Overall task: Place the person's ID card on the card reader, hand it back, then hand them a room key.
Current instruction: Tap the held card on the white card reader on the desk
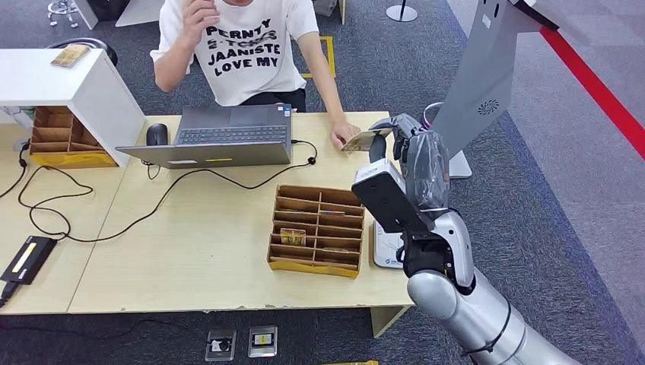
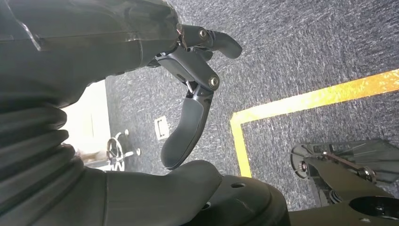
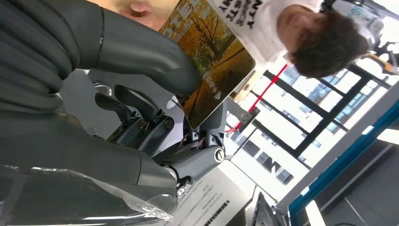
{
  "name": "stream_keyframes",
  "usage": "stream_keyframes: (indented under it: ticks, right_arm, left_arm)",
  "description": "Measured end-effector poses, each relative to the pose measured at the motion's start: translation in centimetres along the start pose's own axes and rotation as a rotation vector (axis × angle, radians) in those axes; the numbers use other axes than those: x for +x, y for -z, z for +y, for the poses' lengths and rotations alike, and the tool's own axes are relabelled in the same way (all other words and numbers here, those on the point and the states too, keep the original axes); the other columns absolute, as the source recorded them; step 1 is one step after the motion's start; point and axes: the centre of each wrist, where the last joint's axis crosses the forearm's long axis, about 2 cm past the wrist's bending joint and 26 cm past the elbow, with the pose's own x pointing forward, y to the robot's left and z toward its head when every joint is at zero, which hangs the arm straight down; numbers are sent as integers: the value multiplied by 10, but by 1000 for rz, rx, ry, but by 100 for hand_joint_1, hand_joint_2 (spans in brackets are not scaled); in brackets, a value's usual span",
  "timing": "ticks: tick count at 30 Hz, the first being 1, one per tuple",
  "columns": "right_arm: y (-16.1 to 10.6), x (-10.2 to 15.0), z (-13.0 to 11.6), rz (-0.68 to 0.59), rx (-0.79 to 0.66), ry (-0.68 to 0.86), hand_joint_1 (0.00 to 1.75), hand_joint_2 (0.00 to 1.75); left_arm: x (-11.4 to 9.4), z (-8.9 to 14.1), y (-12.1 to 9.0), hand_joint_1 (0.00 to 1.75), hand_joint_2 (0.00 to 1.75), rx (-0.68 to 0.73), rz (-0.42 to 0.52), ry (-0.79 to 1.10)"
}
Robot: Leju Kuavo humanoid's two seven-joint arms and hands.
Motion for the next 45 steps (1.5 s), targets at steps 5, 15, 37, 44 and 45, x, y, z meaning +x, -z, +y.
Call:
stream_keyframes:
  ticks: [5, 15, 37, 44, 45]
  right_arm:
    - [-23, -12, -13, 70, 54, -62, 175, 175]
    - [-68, -51, -52, 258, 56, -242, 175, 175]
    - [-97, -67, -74, 356, 236, -326, 175, 175]
    - [-88, -69, -68, 342, 304, -308, 175, 175]
    - [-88, -70, -67, 342, 313, -306, 175, 175]
  left_arm:
    - [0, 0, 0, 0, 175, -3, 2, -13]
    - [-1, 0, 0, 0, 175, -9, 0, -39]
    - [0, 1, 0, 0, 175, -14, -10, -40]
    - [0, 1, 0, 0, 175, -17, -14, -39]
    - [0, 1, 0, 0, 175, -18, -15, -37]
